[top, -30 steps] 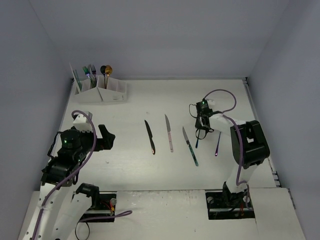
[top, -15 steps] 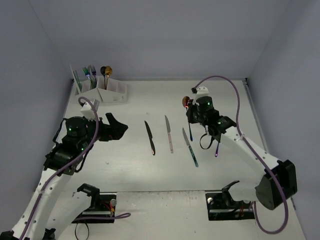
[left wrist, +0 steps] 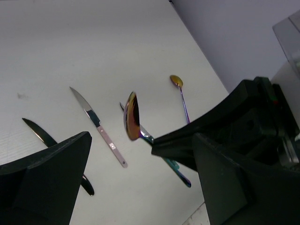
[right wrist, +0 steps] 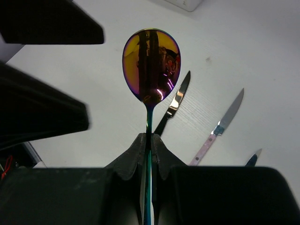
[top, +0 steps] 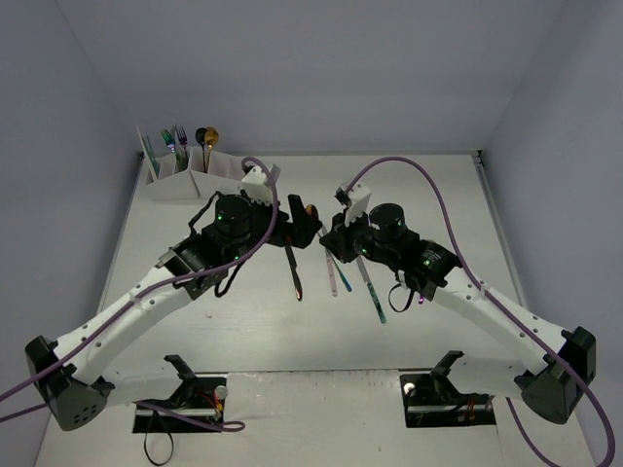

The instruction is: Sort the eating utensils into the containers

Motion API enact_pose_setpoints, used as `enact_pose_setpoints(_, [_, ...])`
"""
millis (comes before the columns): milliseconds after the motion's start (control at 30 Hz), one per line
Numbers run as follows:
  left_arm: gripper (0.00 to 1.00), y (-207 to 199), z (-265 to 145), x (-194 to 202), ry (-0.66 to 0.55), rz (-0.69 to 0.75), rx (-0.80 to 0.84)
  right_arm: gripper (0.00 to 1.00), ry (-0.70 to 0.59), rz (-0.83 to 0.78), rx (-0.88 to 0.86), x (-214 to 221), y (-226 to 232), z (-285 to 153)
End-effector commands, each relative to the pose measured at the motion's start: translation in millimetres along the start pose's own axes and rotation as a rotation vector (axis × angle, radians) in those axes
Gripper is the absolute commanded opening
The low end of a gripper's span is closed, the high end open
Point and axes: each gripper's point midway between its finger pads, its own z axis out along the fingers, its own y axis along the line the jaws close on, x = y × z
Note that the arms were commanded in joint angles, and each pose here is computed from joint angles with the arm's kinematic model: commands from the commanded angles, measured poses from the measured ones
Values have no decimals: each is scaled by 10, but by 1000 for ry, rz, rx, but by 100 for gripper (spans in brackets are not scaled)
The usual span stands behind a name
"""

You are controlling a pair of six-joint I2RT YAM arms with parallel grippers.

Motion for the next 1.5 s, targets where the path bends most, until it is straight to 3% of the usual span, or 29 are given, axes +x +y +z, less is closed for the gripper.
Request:
enact_pose_setpoints(0, [87, -139, 89, -500, -166, 26, -2, 0, -159, -45, -92, -499, 245, -99])
enact_pose_setpoints(100, [85, -62, 192, -447, -142, 34, -57, 0, -175, -43, -106, -527, 277, -119])
enact_pose_setpoints(167, [77, -39, 240, -392, -127, 34, -67, 0, -179, -44, -107, -523, 281, -120])
enact_pose_setpoints(433, [16, -37, 363, -250, -117, 40, -59, 0, -181, -51, -92, -485, 240, -55])
enact_pose_setpoints(533, [2, 9, 352, -277, -133, 61, -80, 4, -178, -50, -71, -462, 190, -5])
enact_pose_setpoints(700, [0, 217, 321, -324, -148, 155, -169, 52, -163, -44, -26, -435, 98, 107])
enact_pose_setpoints(833, [0, 574, 276, -486, -162, 223, -274, 76, -160, -23, 60, -411, -77, 142])
enact_pose_setpoints(1000, [0, 1369, 139, -1025, -197, 337, -487, 89, -143, 17, 212, -240, -498, 81])
enact_pose_setpoints(1200, [0, 2266, -57, -1943, -307, 413, -720, 92, -114, 123, 347, 33, -1032, -115])
enact_pose_setpoints(1333, [0, 2610, -204, -2647, -435, 495, -839, 93, -79, 118, 371, 167, -1081, -171])
enact_pose_setpoints(1467, [0, 3134, 3, -2944, -419, 567, -932, 95, -33, 128, 377, 300, -1103, -138])
